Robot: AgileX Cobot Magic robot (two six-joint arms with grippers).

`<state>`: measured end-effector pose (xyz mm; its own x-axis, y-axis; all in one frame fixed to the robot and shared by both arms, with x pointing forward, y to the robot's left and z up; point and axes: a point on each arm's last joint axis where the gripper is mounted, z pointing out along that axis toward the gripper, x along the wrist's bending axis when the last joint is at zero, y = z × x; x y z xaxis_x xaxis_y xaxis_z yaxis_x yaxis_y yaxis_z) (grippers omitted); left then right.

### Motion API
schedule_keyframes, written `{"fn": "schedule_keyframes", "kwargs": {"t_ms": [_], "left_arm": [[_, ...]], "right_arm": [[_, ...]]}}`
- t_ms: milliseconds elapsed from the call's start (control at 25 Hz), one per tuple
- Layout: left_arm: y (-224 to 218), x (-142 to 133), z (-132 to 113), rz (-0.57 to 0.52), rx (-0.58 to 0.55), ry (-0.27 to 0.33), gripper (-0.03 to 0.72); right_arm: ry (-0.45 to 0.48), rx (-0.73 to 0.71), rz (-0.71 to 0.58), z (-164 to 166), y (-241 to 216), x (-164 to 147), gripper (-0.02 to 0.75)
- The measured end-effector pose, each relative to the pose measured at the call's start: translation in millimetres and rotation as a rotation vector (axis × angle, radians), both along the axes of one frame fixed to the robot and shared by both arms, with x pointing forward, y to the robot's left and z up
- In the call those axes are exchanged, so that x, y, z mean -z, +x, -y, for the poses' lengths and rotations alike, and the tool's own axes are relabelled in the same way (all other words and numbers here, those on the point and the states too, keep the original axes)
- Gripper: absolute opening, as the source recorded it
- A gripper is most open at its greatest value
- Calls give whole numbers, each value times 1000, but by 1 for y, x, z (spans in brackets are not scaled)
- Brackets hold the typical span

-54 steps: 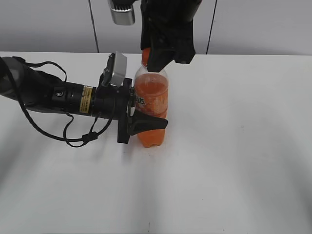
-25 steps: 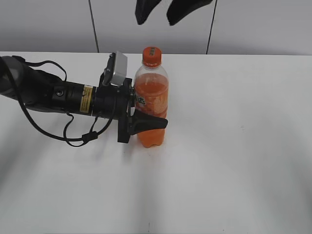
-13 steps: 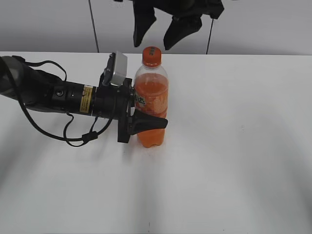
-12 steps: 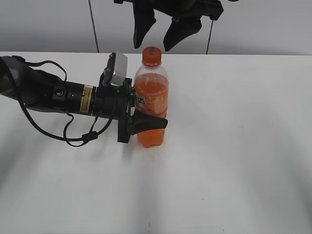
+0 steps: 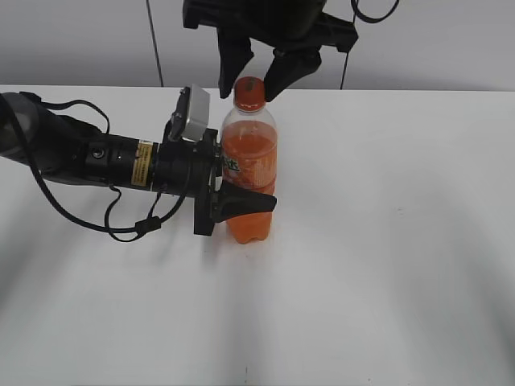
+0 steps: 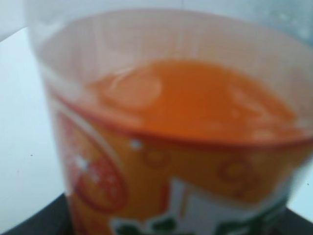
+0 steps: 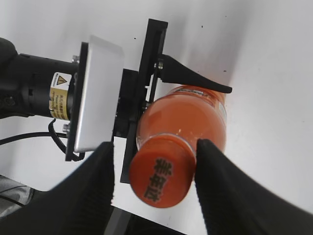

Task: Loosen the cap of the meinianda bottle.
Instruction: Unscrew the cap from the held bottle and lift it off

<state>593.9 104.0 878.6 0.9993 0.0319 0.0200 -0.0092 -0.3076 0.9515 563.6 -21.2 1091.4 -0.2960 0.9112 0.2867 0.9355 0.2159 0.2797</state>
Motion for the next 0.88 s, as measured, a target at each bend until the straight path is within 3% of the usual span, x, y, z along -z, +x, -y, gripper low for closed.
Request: {"fn": "schedule_keyframes", "kwargs": {"t_ms": [280,480,640,880], "left_arm": [[0,0,0,-2,1,1,419],[0,0,0,-4,0,1,419],[0,0,0,-4,0,1,419],[0,0,0,-2,3,1,419]], "right_arm": [[-11,-9,6,1,0,0,292],[-28,-81,34,1,0,0,289],[-60,-234,92,1,0,0,287],[-130,-582,223,1,0,0,281]]}}
